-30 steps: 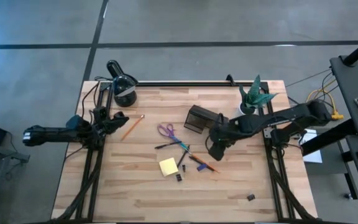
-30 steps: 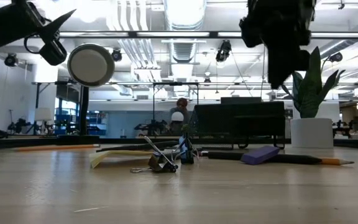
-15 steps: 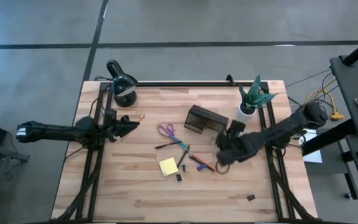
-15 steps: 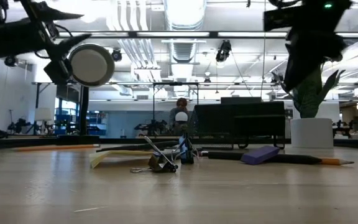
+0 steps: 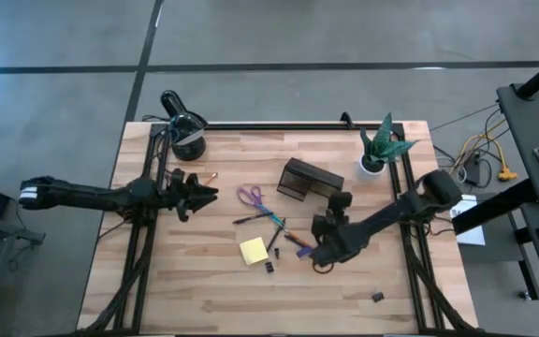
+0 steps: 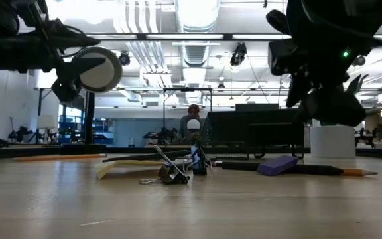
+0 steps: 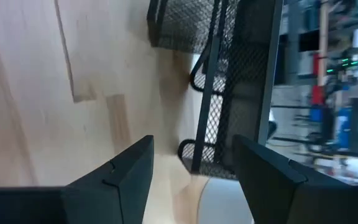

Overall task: Pick and place office supplies into organizer
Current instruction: Prepare the black desk organizer

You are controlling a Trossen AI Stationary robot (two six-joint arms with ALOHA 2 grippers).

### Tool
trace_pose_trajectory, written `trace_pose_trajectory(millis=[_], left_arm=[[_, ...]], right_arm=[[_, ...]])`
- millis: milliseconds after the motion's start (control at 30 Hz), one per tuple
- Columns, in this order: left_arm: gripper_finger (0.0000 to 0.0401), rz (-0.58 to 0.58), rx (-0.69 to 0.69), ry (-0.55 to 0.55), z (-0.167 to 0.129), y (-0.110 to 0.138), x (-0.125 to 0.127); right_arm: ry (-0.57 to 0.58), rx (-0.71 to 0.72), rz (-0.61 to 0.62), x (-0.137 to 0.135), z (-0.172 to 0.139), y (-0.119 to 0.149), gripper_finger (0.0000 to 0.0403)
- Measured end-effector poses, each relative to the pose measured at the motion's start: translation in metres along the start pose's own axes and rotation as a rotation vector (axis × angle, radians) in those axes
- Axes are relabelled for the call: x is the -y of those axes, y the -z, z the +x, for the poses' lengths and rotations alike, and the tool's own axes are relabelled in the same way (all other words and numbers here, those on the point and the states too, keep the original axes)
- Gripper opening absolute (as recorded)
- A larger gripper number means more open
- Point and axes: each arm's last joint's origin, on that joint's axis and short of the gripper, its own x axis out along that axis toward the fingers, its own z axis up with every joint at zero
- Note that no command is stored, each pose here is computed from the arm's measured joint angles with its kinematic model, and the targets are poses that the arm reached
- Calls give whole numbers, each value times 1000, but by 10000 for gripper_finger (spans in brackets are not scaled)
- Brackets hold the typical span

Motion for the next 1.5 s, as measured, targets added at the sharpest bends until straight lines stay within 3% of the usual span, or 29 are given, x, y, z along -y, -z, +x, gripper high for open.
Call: trace_pose_trajectory(millis=[100, 167, 333, 367, 433, 533, 733, 933, 1167, 1500], left_arm=[[150, 2, -25, -19, 2, 3, -2], [150, -21, -32, -23, 3, 3, -2], [150, -102, -43, -31, 4, 5, -3], [150, -101, -46, -34, 4, 5, -4], [150, -101, -52, -40, 4, 6, -4], [150, -100, -51, -41, 5, 6, -4], [150, -75, -49, -46, 5, 6, -4], [150, -67, -45, -45, 5, 5, -4], [150, -67, -31, -59, 5, 5, -4], [150, -73, -25, -55, 5, 4, -4]], right_arm=[[8, -12, 157, 1, -4, -6, 208], [-2, -69, 418, 8, -8, -6, 208], [32, -409, 1276, 14, -16, 3, 208], [18, -450, 1390, 10, -18, 3, 208], [-58, -496, 1504, 1, -20, 0, 208], [-132, -494, 1531, -11, -15, -7, 208], [49, -475, 1347, -7, -2, 2, 208], [-3, -500, 1470, -12, 11, 4, 208], [89, -500, 1451, -20, 42, 7, 208], [183, -339, 1464, 4, 55, -1, 208]])
